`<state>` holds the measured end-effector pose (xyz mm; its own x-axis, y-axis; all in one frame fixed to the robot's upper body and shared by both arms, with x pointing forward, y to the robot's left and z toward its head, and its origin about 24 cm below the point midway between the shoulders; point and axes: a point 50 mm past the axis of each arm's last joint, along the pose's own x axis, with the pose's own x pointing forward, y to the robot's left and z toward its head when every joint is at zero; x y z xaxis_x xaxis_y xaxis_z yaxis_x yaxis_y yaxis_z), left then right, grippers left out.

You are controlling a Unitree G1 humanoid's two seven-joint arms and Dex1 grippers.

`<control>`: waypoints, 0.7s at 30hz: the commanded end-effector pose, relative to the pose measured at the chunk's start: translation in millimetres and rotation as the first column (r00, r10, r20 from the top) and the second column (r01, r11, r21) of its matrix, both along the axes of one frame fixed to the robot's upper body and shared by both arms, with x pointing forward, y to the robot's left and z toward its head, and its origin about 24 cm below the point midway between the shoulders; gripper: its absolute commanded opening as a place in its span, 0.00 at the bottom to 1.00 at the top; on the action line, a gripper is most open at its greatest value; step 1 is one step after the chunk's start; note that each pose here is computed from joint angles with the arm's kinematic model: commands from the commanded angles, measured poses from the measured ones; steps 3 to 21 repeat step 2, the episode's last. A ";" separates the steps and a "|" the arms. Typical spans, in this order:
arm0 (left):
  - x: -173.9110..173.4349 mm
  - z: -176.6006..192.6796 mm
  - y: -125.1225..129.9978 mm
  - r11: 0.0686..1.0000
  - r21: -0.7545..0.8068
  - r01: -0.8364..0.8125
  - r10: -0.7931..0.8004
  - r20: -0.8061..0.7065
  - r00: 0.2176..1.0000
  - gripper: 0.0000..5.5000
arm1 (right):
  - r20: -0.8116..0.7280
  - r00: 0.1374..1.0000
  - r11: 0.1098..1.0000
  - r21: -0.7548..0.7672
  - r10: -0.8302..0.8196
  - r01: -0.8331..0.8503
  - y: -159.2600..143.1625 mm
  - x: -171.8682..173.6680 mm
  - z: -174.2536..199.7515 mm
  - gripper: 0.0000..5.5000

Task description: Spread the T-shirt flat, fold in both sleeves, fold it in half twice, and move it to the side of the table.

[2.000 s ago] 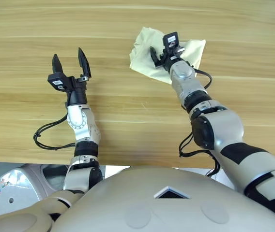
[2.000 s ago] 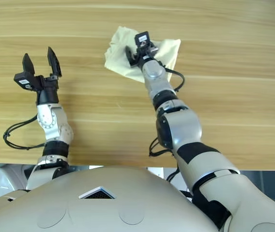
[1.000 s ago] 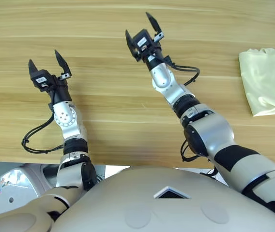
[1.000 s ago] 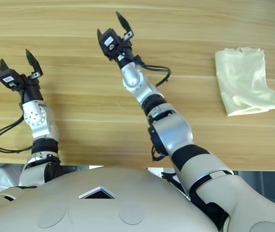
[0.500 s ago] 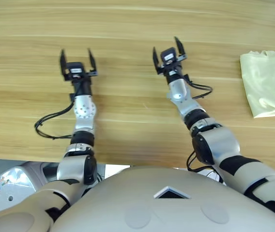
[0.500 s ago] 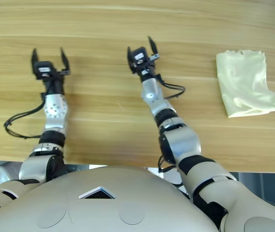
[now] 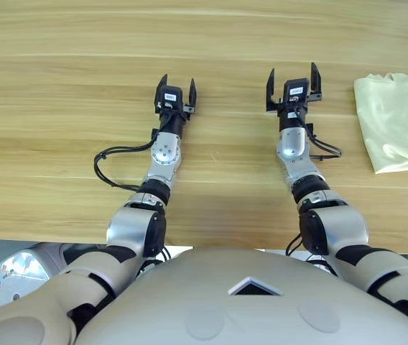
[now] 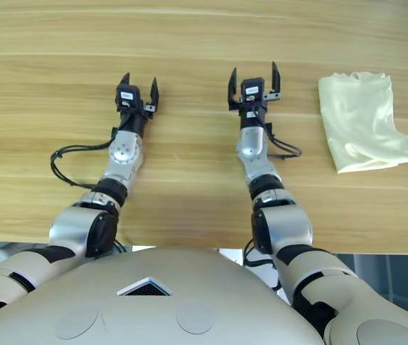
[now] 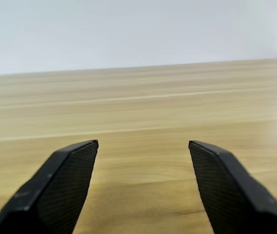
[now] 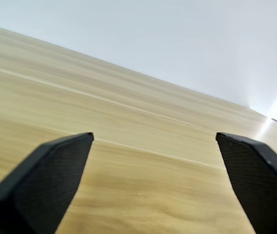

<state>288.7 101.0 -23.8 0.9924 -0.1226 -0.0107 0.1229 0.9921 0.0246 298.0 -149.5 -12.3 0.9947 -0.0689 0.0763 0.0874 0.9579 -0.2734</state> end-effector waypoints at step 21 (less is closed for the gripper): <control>-5.3 -8.1 -1.9 0.998 -0.049 0.040 -0.042 -0.053 0.998 0.67 | -0.047 0.999 1.000 0.006 -0.017 0.017 -4.4 -5.7 -9.6 0.88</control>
